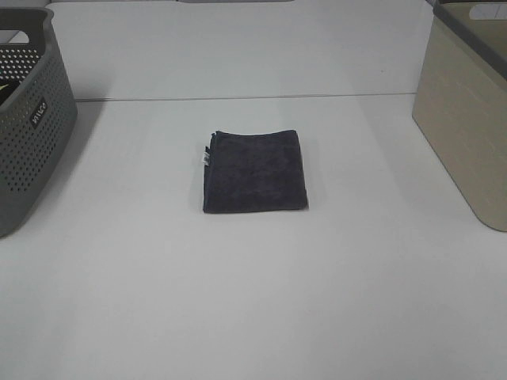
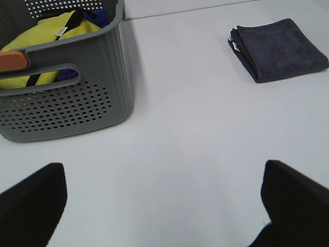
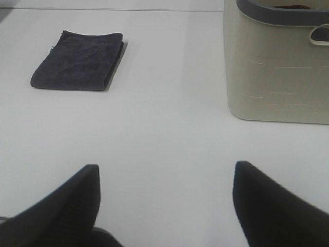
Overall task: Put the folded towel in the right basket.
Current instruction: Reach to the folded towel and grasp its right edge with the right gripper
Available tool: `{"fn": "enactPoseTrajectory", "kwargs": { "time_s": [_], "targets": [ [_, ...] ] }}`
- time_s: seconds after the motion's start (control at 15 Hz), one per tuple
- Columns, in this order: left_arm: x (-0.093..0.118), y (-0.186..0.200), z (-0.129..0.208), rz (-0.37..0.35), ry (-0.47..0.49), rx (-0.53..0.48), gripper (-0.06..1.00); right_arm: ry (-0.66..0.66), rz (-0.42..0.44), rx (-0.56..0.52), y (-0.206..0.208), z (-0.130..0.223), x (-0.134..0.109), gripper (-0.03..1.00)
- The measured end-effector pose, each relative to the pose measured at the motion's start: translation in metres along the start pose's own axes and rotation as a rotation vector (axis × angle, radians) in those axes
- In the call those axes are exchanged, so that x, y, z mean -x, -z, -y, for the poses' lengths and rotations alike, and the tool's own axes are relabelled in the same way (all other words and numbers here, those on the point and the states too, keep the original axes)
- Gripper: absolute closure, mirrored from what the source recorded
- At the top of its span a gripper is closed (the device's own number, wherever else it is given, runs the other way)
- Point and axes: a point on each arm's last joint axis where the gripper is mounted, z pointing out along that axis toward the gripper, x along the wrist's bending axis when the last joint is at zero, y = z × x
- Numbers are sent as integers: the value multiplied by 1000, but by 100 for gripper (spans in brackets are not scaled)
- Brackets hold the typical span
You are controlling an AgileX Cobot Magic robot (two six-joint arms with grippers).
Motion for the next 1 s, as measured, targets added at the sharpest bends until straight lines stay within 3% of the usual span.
{"fn": "enactPoseTrajectory", "kwargs": {
  "time_s": [1.0],
  "targets": [
    [0, 0, 0, 0, 0, 0, -3, -3, 2, -8, -1, -1, 0, 28]
  ]
}}
